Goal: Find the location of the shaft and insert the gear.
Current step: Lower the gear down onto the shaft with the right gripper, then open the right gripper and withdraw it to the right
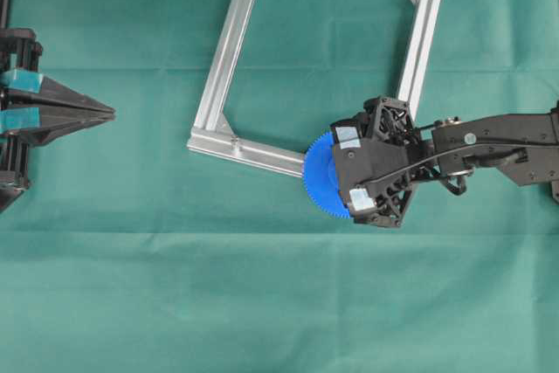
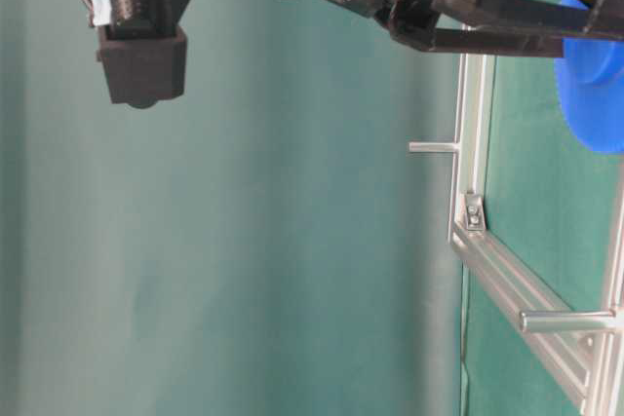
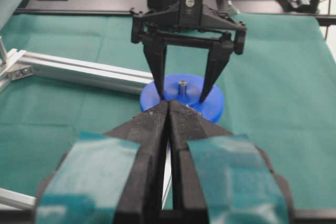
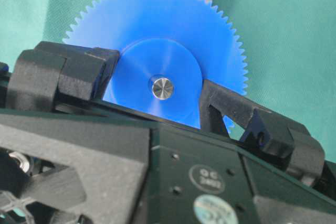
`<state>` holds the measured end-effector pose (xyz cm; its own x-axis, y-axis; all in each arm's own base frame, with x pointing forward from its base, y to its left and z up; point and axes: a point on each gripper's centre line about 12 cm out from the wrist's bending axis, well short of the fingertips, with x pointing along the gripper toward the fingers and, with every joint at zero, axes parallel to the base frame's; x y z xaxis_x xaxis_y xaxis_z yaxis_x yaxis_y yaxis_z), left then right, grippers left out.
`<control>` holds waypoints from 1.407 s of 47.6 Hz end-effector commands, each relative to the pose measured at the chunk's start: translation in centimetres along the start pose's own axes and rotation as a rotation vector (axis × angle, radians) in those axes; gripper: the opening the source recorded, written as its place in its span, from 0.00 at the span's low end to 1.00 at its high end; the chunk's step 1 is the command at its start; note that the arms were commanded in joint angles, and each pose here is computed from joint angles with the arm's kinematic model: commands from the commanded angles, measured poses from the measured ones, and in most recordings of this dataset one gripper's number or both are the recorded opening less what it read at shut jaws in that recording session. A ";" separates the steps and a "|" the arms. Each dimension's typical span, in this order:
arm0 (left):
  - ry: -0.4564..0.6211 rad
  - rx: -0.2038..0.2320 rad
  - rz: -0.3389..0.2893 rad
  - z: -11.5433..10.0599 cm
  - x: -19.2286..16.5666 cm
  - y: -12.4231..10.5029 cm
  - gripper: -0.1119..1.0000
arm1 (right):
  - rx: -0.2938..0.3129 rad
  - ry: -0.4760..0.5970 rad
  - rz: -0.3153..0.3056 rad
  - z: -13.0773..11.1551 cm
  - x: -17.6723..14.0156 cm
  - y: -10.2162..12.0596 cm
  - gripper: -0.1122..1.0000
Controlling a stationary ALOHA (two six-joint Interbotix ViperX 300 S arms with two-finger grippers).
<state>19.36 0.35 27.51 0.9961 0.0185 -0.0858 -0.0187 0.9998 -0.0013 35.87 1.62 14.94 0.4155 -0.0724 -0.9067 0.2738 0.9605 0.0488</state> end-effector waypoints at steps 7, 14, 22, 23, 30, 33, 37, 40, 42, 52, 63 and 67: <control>-0.025 -0.003 -0.001 1.0 0.2 0.0 0.11 | 0.005 -0.026 0.006 0.7 -0.6 -0.1 0.73; -0.025 -0.003 -0.001 1.1 0.2 0.0 0.11 | 0.006 -0.028 0.007 0.8 -0.6 0.0 0.73; -0.023 -0.003 -0.001 1.0 0.2 0.0 0.11 | 0.006 -0.031 0.007 0.9 -0.7 0.0 0.73; -0.023 -0.003 -0.001 1.0 0.2 0.0 0.11 | 0.006 -0.032 0.008 1.0 -0.8 0.0 0.73; -0.025 -0.003 -0.001 1.0 0.2 0.0 0.11 | 0.006 -0.059 0.016 1.5 -1.6 0.1 0.77; -0.025 -0.003 -0.001 1.0 0.2 0.0 0.11 | 0.008 -0.074 0.022 1.7 -2.1 0.1 0.88; -0.023 -0.003 -0.001 1.0 0.2 0.0 0.11 | 0.011 -0.099 0.031 2.1 -3.0 0.1 0.91; -0.023 -0.003 -0.001 1.0 0.2 0.0 0.11 | 0.013 -0.122 0.039 2.3 -3.9 0.1 0.89; -0.023 -0.003 -0.001 1.0 0.2 0.0 0.11 | 0.014 -0.134 0.042 2.5 -4.4 0.1 0.88; -0.025 -0.003 -0.001 1.1 0.2 0.0 0.11 | 0.018 -0.170 0.043 2.7 -7.0 -0.2 0.88; -0.026 -0.003 -0.001 1.1 0.2 0.0 0.11 | 0.013 -0.207 0.039 2.8 -9.2 -0.6 0.88; -0.025 -0.003 -0.001 1.1 0.2 0.0 0.11 | 0.011 -0.211 0.038 2.8 -9.3 -0.6 0.88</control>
<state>19.36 0.34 27.51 0.9961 0.0183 -0.0858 -0.0184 0.9998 0.0002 34.12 1.05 23.02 0.5618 -0.0902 -0.8224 0.2659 0.9610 0.0763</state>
